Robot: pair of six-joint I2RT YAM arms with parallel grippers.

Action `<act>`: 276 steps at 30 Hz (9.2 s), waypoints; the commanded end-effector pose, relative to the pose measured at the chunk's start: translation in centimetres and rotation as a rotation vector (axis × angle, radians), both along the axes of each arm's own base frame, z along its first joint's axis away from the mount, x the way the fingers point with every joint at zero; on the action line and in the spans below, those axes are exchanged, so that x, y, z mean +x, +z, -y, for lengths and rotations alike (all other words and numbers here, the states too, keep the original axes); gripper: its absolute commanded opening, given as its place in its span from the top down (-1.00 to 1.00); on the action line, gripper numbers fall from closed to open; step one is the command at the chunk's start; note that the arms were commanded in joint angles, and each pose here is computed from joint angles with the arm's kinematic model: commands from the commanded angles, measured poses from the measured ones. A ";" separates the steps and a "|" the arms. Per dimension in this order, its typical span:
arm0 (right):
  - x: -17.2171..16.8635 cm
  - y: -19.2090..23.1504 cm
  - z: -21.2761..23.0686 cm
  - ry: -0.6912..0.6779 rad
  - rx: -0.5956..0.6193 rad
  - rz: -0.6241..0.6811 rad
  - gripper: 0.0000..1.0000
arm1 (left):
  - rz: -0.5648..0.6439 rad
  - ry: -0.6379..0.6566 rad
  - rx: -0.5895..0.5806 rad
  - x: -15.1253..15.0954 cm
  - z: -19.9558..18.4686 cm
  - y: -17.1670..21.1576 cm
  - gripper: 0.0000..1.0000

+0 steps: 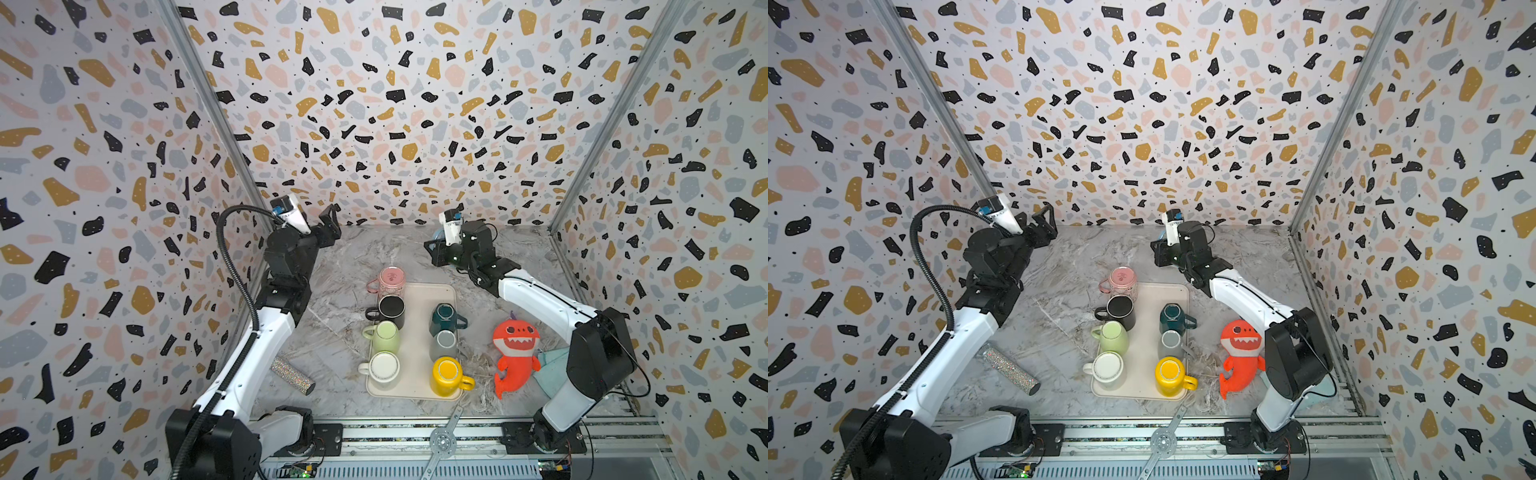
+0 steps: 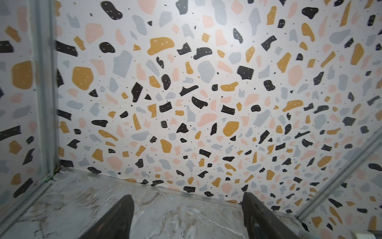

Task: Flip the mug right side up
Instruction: 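Lift the blue mug with the right gripper while the left arm reaches toward it, then hold the blue mug up with the right gripper while the left gripper grasps its handle, then hold the blue mug upright between both grippers above the tray, then open the right gripper and draw it back while the left gripper carries the mug away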

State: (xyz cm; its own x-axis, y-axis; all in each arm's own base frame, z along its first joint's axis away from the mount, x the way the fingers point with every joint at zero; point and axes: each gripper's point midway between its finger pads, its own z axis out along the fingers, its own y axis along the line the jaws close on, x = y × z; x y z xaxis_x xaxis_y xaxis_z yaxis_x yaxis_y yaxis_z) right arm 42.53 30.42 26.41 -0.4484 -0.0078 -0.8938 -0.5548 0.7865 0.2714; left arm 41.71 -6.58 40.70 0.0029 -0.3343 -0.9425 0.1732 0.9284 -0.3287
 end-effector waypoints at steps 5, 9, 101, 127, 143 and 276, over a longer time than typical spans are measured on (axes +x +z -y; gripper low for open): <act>-2.2 6.2 1.6 -0.130 -0.323 0.473 1.00 | 0.114 -0.330 0.071 -1.1 5.5 4.0 -0.59; -4.1 8.0 1.6 -0.142 -0.348 0.582 1.00 | 0.103 -0.447 0.143 -1.4 7.3 4.0 -0.57; -9.9 6.1 -6.4 -0.040 -0.650 0.897 1.00 | -0.097 -1.447 0.397 -12.7 21.4 -10.2 0.02; -12.6 9.7 -4.8 0.000 -0.539 1.000 1.00 | -0.100 -1.474 0.429 -15.8 20.2 -10.3 0.19; -14.3 9.3 -5.8 0.102 -0.480 0.976 1.00 | -0.068 -1.501 0.406 -16.1 20.4 -9.5 0.22; -5.2 4.6 4.2 -0.182 -0.506 0.583 0.03 | -0.115 -0.924 0.153 6.0 20.9 -6.2 1.00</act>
